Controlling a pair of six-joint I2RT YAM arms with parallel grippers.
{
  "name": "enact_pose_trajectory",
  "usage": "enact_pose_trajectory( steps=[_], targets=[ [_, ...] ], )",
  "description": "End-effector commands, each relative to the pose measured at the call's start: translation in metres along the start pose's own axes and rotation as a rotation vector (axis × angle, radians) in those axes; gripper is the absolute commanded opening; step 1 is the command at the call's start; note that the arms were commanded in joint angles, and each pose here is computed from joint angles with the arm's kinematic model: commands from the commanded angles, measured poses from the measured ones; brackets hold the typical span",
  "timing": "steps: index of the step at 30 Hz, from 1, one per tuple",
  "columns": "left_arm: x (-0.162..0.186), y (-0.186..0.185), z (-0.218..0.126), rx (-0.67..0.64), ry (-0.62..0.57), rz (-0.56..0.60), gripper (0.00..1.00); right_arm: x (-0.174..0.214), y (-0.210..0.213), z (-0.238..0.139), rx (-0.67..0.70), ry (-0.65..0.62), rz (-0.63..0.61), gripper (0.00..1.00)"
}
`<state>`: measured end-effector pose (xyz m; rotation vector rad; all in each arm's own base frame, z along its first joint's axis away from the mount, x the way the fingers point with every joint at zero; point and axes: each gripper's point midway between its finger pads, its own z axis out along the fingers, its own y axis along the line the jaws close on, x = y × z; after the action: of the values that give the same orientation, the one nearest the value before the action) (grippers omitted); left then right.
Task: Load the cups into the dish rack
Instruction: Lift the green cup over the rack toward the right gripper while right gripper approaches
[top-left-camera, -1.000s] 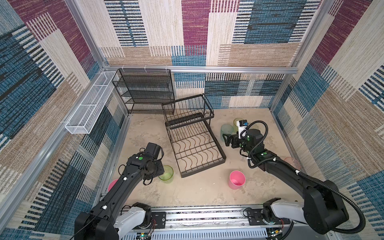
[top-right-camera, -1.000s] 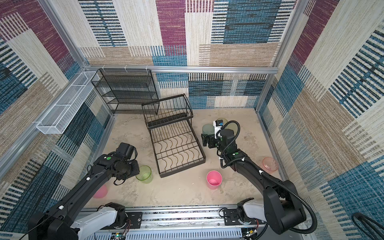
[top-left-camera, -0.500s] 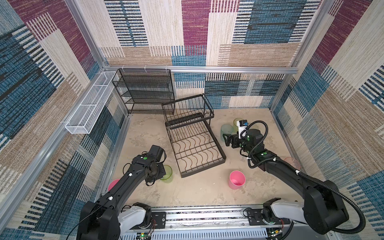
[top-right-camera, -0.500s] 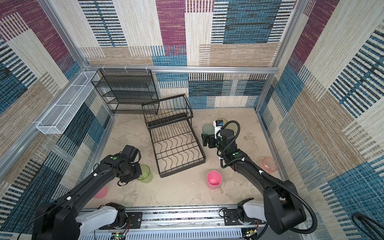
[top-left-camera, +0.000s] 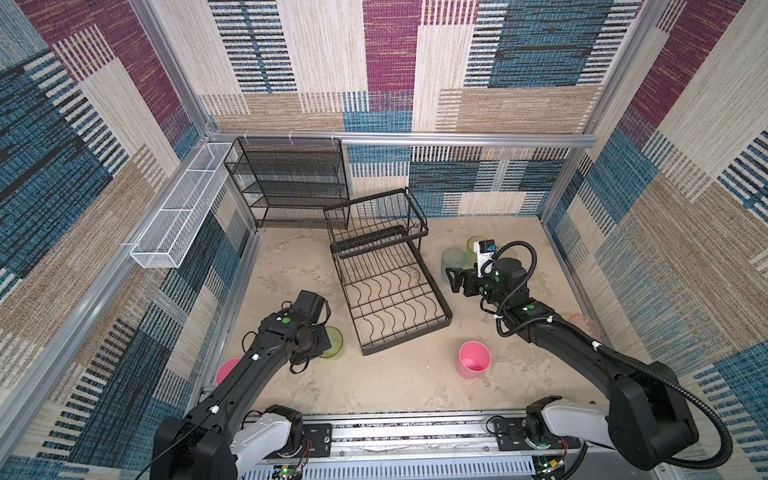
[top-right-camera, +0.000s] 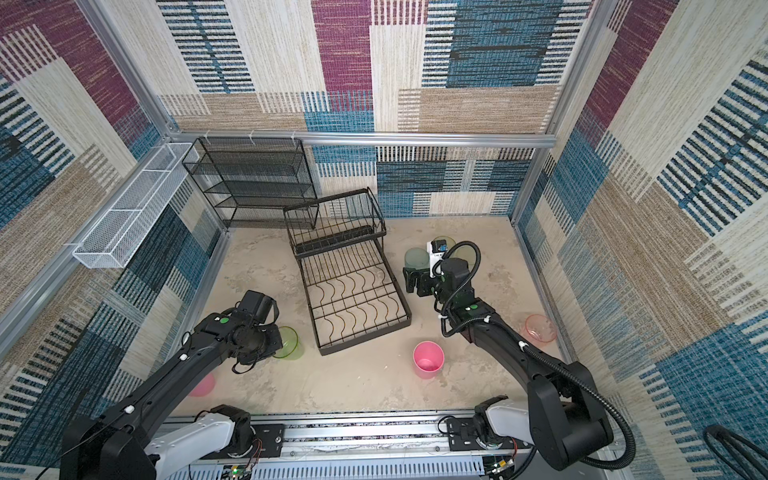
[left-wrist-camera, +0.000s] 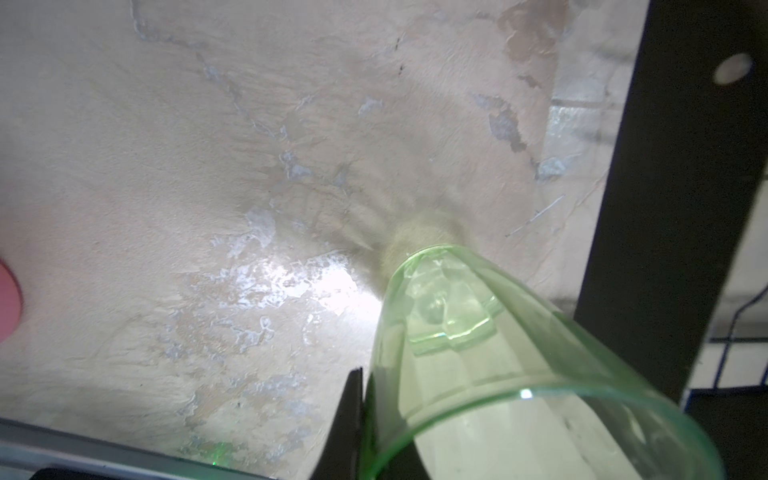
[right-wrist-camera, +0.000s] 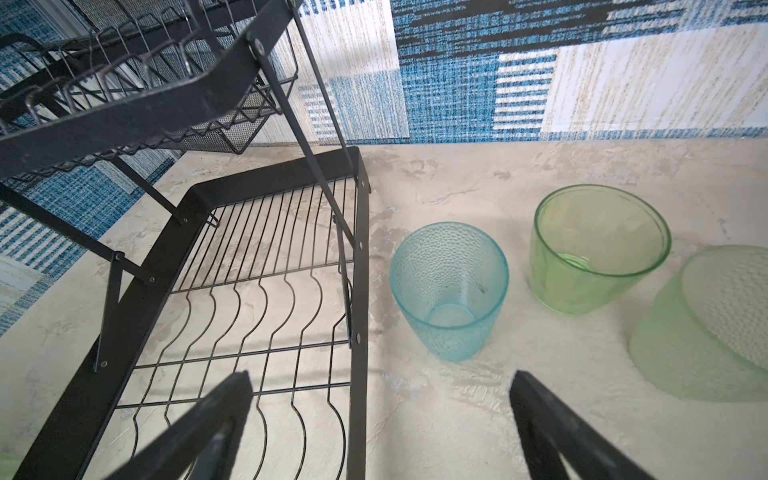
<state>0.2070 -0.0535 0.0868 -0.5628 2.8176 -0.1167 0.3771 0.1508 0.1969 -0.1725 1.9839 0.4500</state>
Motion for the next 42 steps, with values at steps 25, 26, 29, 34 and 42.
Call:
enact_pose_trajectory(
  steps=[25,26,29,34,42],
  targets=[
    [-0.039,-0.142,-0.129,0.568,-0.220,0.216,0.00,-0.008,0.018,0.015,-0.056,0.129,0.273,1.00],
    [-0.040,-0.149,-0.130,0.581,-0.231,0.227,0.00,-0.008,0.019,0.016,-0.059,0.143,0.295,1.00],
    [-0.045,-0.173,-0.135,0.637,-0.276,0.261,0.00,-0.011,0.028,0.014,-0.092,0.171,0.369,1.00],
    [-0.055,-0.211,-0.141,0.749,-0.346,0.287,0.00,-0.021,0.039,0.003,-0.142,0.178,0.498,1.00],
    [-0.061,-0.270,-0.153,0.884,-0.432,0.334,0.00,-0.040,0.048,-0.020,-0.251,0.196,0.707,1.00]
  ],
)
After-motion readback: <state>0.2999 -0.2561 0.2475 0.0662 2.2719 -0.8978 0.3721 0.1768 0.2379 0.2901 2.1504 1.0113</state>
